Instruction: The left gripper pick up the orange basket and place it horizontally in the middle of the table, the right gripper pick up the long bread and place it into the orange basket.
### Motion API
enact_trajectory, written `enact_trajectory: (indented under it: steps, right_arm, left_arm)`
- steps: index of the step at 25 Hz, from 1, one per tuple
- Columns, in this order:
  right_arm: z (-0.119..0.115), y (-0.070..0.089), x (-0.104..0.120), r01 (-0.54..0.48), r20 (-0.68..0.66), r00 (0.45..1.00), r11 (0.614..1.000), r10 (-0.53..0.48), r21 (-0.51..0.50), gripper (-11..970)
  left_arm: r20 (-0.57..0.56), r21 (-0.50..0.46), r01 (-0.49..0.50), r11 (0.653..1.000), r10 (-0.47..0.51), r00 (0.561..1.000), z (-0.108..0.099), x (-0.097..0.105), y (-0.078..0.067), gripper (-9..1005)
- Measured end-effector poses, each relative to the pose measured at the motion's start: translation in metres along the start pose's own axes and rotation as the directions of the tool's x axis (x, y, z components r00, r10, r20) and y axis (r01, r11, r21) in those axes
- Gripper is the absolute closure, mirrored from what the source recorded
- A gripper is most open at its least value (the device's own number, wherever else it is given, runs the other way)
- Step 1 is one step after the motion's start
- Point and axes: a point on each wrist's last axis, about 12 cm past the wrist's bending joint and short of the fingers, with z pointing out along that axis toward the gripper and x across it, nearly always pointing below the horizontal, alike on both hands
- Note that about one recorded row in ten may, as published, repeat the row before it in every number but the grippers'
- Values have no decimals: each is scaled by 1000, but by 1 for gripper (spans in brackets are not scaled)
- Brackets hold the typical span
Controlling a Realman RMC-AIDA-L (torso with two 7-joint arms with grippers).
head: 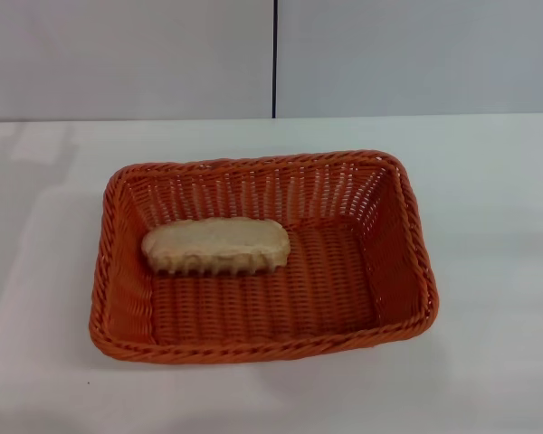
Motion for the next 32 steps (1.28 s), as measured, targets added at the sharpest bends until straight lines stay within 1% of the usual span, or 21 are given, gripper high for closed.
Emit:
enact_trajectory:
  steps: [1, 2, 7, 17, 25, 26, 27, 28, 30, 32]
  right_arm:
    - [-2, -1, 1, 7, 0, 1000, 1000, -7, 20, 178]
    - [-4, -2, 2, 14, -1, 1000, 999, -14, 42, 178]
    - [-4, 1, 7, 25, 15, 1000, 997, -27, 79, 178]
    - [4, 4, 9, 17, 31, 999, 997, -19, 75, 178]
    - [5, 4, 10, 16, 38, 999, 997, -19, 82, 177]
    - [4, 4, 10, 12, 41, 999, 996, -16, 90, 177]
    - [2, 4, 11, 4, 53, 999, 993, -11, 120, 177]
    - [2, 4, 11, 4, 53, 999, 993, -11, 120, 177]
    - [-2, 4, 12, -3, 84, 996, 985, -11, 173, 177]
    - [-7, 7, 14, 1, 119, 993, 972, -29, 233, 177]
  left_arm:
    - [2, -16, -34, 999, 34, 999, 0, 2, -2, 261]
    - [3, -22, -43, 999, 43, 999, -1, 3, -3, 261]
    - [21, -32, -42, 999, 43, 999, -1, 1, -4, 261]
    - [43, -26, -33, 999, 34, 998, -2, -1, -5, 261]
    - [48, -22, -30, 999, 31, 998, 0, -1, -6, 261]
    - [50, -22, -29, 999, 30, 998, 1, -1, -6, 261]
    - [54, -24, -27, 999, 29, 998, 2, -2, -6, 261]
    - [54, -24, -27, 999, 29, 998, 2, -2, -6, 261]
    - [59, -23, -27, 999, 28, 998, 3, -2, -6, 261]
    - [66, -16, -25, 1000, 26, 997, 5, -2, -7, 261]
